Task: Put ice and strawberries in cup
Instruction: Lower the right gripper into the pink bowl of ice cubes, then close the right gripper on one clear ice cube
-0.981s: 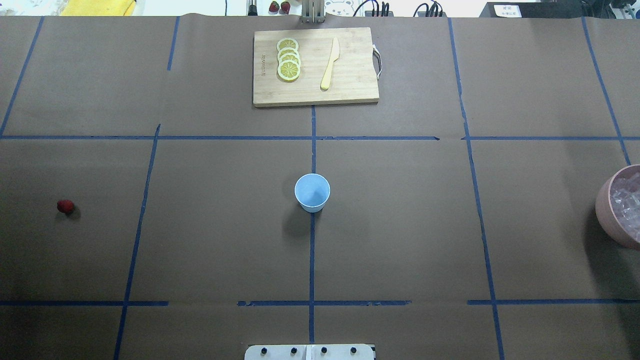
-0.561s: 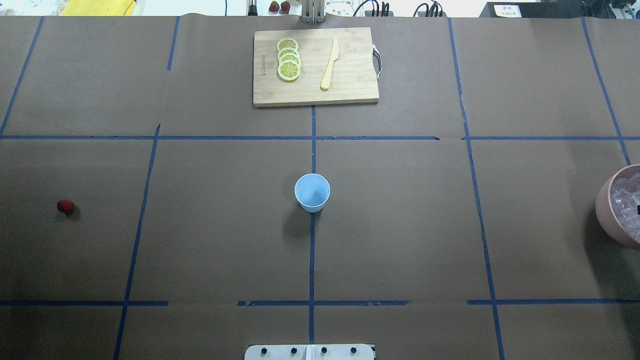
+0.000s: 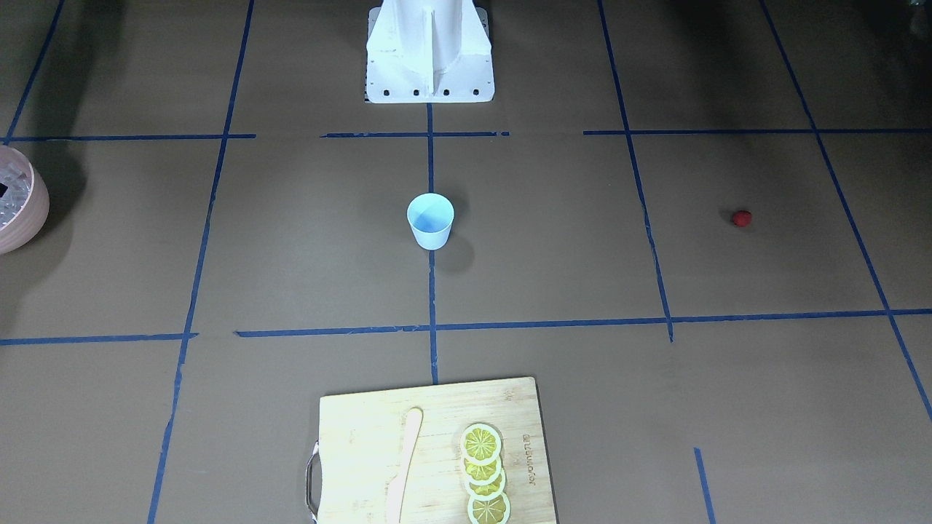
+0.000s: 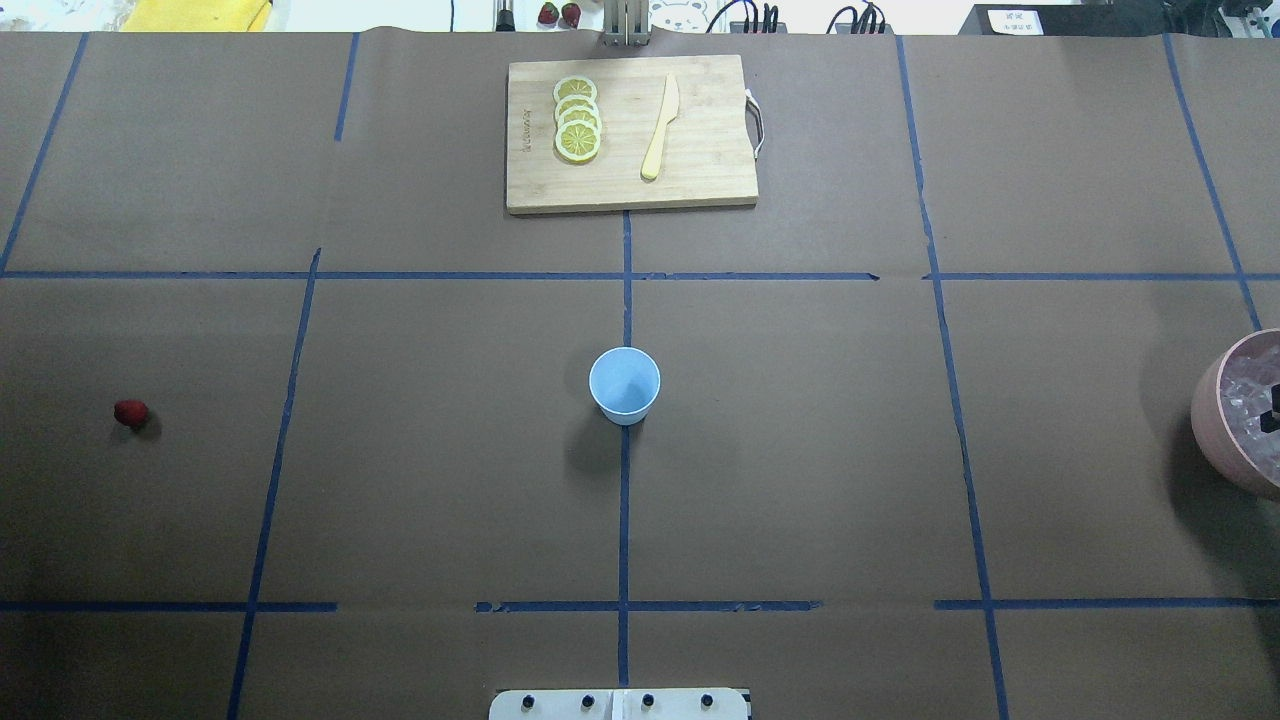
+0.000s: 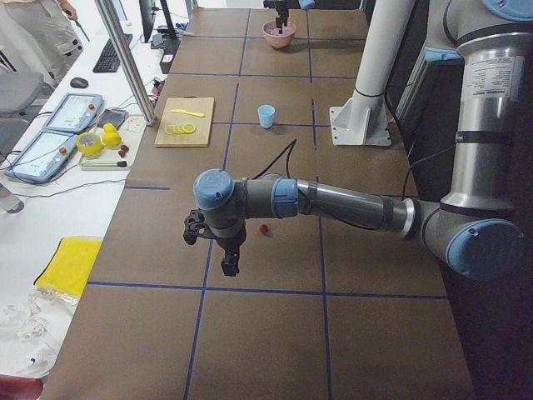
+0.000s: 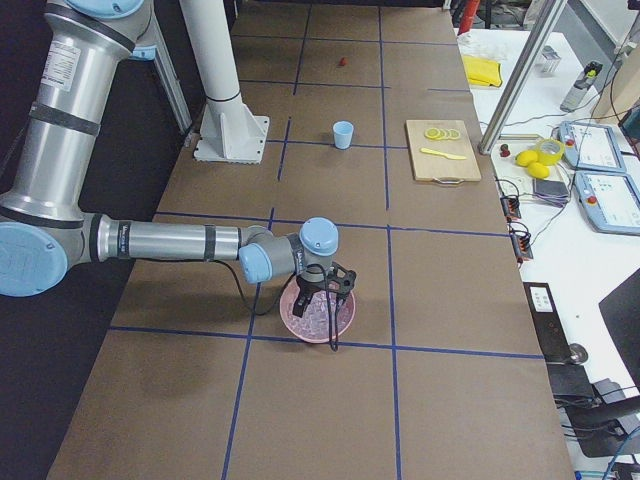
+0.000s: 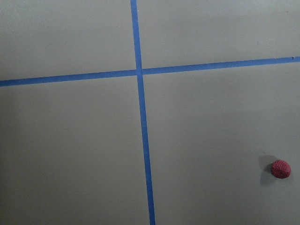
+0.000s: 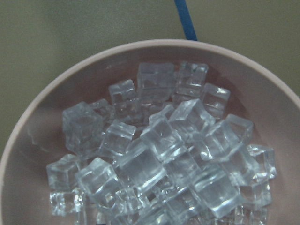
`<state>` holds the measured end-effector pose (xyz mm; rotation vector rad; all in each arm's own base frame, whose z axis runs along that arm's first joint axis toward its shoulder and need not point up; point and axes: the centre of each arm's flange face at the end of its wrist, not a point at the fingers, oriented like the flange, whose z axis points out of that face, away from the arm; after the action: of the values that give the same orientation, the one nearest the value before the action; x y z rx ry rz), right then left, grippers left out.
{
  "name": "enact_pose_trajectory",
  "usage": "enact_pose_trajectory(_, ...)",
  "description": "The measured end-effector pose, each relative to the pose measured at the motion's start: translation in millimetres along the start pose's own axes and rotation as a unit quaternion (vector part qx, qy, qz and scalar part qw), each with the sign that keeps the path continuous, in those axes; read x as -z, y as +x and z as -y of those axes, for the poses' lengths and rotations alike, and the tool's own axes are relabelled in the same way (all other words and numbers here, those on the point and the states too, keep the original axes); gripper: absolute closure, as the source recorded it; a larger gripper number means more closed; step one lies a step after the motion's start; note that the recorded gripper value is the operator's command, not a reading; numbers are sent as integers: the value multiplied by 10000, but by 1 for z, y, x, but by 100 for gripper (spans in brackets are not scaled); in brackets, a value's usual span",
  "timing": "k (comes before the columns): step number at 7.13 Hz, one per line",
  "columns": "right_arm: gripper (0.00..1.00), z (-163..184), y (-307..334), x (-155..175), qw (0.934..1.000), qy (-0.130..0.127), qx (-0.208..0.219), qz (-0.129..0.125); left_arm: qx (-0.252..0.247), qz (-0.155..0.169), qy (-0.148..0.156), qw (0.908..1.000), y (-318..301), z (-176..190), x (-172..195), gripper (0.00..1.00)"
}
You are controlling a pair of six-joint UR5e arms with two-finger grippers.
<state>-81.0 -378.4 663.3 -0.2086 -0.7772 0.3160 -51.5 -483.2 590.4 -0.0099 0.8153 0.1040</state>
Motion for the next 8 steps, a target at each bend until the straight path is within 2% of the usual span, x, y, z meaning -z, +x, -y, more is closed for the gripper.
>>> enact_pose_trajectory(2,10,0,-1,-1,9997,108,-139,165,-6,0,1,10000,0,0,0,0)
enact_pose_trajectory(5,12,-3,2,-1,9996,115,-167,209,0,-1,-6,10000,-1,0,-1,0)
enact_pose_trajectory(6,16,-5,3,-1,9996,101,-180,212,-1,0,-4,10000,0,0,0,0)
enact_pose_trajectory(8,34,-7,6,-1,9995,75,-191,222,-1,0,-5,10000,0,0,0,0)
